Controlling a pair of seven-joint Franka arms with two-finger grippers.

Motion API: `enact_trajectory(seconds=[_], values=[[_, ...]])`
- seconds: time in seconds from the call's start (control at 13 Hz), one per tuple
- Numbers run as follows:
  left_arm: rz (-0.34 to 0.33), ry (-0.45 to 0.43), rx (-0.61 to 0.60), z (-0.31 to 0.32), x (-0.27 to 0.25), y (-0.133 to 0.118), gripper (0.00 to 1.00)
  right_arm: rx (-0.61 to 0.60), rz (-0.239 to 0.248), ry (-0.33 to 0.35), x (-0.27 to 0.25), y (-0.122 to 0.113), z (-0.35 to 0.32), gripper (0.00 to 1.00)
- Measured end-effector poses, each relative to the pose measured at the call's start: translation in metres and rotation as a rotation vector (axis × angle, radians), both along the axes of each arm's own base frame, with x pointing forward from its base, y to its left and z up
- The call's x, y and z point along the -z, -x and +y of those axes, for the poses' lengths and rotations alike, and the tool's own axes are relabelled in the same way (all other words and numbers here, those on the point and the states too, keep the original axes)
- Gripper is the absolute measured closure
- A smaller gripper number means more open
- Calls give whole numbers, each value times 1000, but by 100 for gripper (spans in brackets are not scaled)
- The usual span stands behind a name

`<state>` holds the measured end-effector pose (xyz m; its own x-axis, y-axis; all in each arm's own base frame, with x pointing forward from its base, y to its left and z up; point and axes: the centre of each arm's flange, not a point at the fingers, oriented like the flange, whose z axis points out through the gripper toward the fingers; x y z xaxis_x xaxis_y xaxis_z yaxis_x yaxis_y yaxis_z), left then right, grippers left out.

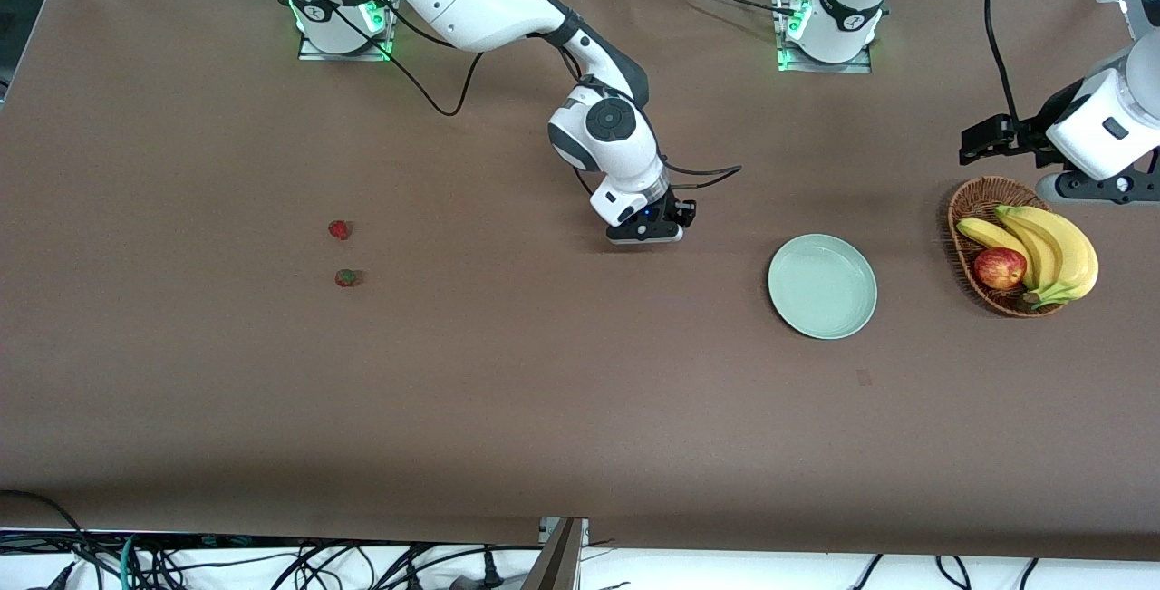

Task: Collect all strawberries into plate
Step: 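Carry the strawberry toward the plate and release it beside the plate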

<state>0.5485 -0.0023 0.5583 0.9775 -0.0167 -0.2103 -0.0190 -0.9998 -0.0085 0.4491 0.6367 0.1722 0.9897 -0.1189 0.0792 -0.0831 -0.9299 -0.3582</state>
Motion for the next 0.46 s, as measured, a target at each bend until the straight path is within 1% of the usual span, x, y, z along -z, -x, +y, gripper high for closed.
enact_trajectory(seconds=[0.15, 0.23, 0.31, 0.38, 0.46], values=[[24, 9, -2, 0, 13, -2, 0, 2, -1, -3, 0, 2, 3, 67], [27, 10, -2, 0, 22, -4, 0, 5, -6, -5, -1, -1, 2, 60], [20, 10, -1, 0, 31, -7, 0, 15, -18, -10, -7, -10, 0, 49], [4, 13, 4, -1, 46, -11, 0, 33, -28, -12, -16, -25, -6, 37], [-13, 21, 11, -2, 63, -14, 0, 57, -26, -2, -28, -46, -17, 26]])
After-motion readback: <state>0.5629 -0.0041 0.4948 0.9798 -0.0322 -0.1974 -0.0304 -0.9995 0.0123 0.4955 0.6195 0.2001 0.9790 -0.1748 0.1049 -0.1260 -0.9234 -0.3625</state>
